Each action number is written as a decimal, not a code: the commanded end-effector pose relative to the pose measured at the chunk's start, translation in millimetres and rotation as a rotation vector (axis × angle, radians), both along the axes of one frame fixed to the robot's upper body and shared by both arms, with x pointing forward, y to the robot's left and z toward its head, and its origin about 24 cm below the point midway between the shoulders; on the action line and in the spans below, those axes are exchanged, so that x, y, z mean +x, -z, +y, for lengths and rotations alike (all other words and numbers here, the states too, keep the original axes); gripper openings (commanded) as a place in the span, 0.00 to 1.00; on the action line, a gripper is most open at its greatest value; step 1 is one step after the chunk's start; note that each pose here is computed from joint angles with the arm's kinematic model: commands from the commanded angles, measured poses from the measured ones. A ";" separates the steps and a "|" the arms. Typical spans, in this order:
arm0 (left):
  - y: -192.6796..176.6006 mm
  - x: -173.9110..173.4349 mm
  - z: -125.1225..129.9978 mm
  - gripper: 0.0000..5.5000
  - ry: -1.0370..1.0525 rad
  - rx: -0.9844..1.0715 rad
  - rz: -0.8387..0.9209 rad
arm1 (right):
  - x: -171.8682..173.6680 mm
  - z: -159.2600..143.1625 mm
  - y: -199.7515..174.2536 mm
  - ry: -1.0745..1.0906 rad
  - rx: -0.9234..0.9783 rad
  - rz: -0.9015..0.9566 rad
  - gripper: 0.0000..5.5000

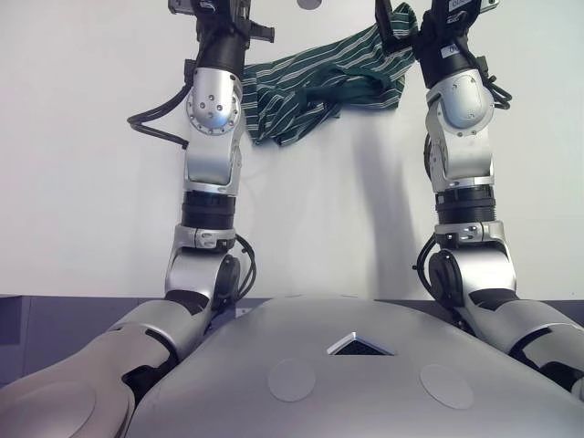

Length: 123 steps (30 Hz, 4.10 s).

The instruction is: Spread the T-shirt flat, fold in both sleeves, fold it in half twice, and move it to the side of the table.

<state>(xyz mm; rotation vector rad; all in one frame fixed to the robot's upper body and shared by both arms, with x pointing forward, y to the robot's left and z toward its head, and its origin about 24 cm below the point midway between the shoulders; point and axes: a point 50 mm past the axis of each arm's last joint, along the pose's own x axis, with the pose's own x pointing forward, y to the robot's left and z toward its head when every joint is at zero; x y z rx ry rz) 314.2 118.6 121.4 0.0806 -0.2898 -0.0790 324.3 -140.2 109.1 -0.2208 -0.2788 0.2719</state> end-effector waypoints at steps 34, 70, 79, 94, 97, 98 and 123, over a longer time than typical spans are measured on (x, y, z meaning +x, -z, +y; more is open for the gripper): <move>89.7 -72.2 19.5 0.31 0.239 1.057 0.137 | -22.0 -42.7 27.4 -0.054 -0.239 0.094 0.98; -15.2 -49.9 0.0 0.00 0.208 0.282 -0.026 | -26.1 -16.8 66.1 -0.394 -0.780 -0.022 0.84; -17.9 -50.8 -0.3 0.00 0.193 0.259 -0.044 | -18.0 -23.3 63.9 -0.224 -0.777 -0.089 0.53; -22.9 -49.9 -0.9 0.00 0.204 0.243 -0.071 | -2.3 -27.5 54.2 -0.082 -0.680 -0.093 0.01; -30.9 -44.0 3.6 0.00 0.196 0.260 -0.096 | 13.9 -35.0 25.1 -0.025 -0.644 -0.151 0.01; -34.4 -39.2 5.8 0.00 0.191 0.266 -0.101 | 21.0 -37.0 12.2 -0.005 -0.625 -0.172 0.01; -202.4 -133.1 35.2 0.00 1.606 0.348 -0.106 | -85.7 -122.6 -197.9 -0.948 -0.811 0.426 0.01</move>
